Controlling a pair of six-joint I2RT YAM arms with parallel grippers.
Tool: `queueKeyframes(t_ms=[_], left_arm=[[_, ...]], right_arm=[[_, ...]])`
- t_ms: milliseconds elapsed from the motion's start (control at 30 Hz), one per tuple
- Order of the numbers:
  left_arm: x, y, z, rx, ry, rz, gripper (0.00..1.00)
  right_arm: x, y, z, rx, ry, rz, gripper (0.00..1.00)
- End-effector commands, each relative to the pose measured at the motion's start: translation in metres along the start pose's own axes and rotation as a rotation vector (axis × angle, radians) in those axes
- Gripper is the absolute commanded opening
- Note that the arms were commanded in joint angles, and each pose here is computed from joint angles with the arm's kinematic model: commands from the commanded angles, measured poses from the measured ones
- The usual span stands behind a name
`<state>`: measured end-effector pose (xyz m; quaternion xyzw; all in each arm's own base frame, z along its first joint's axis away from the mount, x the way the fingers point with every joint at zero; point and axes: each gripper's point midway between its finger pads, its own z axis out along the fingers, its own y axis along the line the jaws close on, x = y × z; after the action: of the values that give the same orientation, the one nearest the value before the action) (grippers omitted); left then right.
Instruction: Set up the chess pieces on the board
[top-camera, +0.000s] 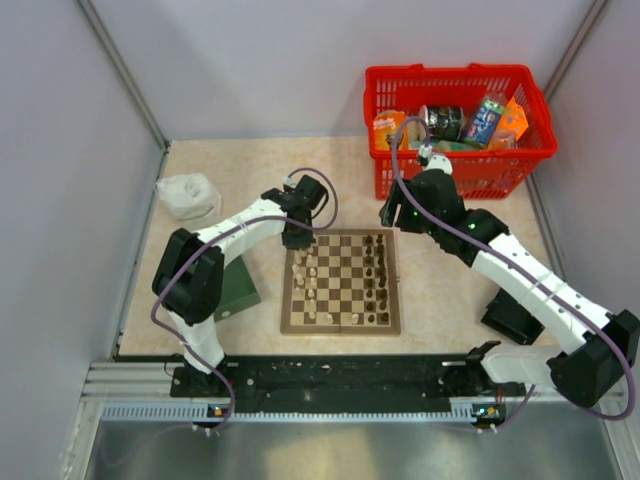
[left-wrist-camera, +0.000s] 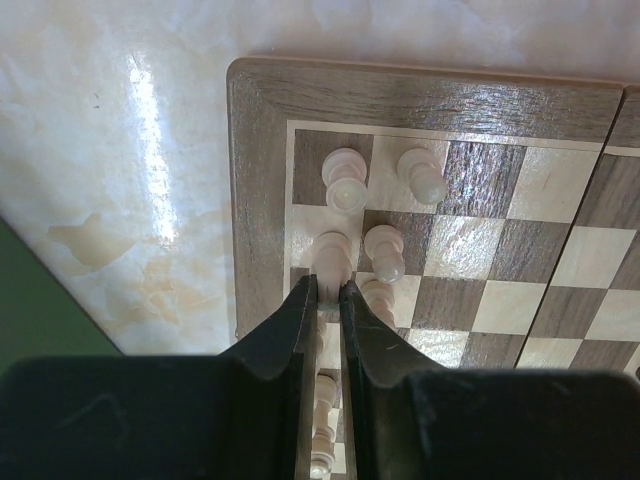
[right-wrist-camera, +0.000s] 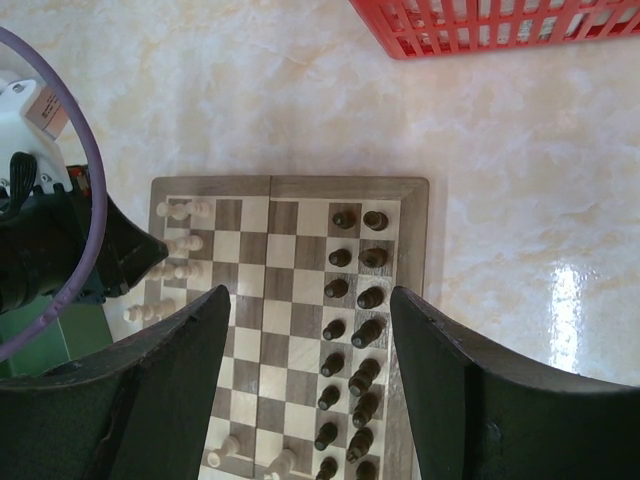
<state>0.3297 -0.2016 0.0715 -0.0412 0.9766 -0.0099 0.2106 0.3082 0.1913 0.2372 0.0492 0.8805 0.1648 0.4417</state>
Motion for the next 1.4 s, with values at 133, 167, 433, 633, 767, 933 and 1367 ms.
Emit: queueKeyframes(t_ms=[133,167,433,633,767,933,1367], left_arm=[[-0.0093,-0.003,0.0045,-0.006,-0.018,-0.014,0.0],[-0.0093,-0.0025,0.0044,-0.011,-0.02,-0.015,0.0],[-0.0132,-0.0033,0.0033,-0.007,-0.028,-0.014,0.0],[-0.0122,-0.0014,0.0034,-0.01,-0.034,-0.019,0.0],[-0.0107,-0.001,0.0037,-0.015,-0.025,-0.024,0.0],[-0.0079,-0.0008,0.0042,-0.013,-0.019,-0.018,0.0],[-0.0114,0.0012,-0.0019,-0.018,-0.028,-0.022,0.03]], right_arm=[[-0.0084,0.0038,0.002,-0.021,-0.027,-0.001,0.66],[-0.0087,0.0039,0.0023,-0.02,-0.027,0.0,0.66],[-0.0067,0.0046,0.0039,-0.021,-0.019,-0.004,0.66],[-0.006,0.004,0.0045,-0.021,-0.018,-0.002,0.66],[-0.0054,0.0036,0.0056,-0.017,-0.015,-0.003,0.66],[-0.006,0.0044,0.0048,-0.021,-0.016,-0.004,0.66],[-0.0037,0.0043,0.0053,-0.022,-0.01,-0.007,0.66]])
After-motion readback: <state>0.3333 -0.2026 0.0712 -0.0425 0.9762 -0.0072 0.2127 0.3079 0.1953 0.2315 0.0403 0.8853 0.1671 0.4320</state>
